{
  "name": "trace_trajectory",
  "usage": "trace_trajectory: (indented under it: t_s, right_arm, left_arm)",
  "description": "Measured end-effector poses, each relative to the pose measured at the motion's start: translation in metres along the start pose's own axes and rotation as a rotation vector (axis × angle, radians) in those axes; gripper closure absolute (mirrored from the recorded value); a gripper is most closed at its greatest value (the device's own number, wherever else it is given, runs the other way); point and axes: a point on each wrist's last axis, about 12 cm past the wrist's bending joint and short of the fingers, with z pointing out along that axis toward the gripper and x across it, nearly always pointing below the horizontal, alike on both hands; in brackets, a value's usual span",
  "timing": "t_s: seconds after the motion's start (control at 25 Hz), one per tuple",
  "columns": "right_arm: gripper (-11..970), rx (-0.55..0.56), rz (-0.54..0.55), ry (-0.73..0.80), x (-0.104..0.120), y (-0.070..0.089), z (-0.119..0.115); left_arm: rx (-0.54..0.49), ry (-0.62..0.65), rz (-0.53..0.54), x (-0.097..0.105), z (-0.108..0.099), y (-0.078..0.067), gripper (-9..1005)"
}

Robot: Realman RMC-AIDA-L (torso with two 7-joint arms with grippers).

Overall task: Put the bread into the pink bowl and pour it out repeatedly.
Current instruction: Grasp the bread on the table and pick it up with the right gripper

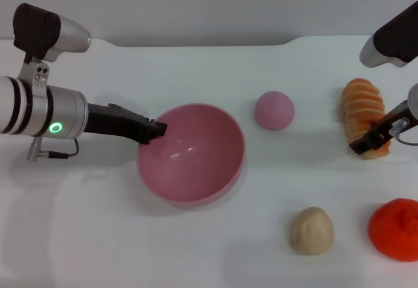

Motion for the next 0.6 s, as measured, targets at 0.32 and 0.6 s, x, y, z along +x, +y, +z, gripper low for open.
trace_trajectory:
  t_s: [0.32,0.6]
  right_arm:
    - [362,0.029,0.005,0.025,0.0040,-0.0025,0.0018]
    - [444,0.049,-0.004,0.007,0.0059,-0.0029,0.0026]
  left_arm:
    - [-0.001,0.000,0.001,0.0000,0.0000,0.0001,954]
    - [0.000,-0.003,0.001,-0.0003,0.0003,-0.0002,953]
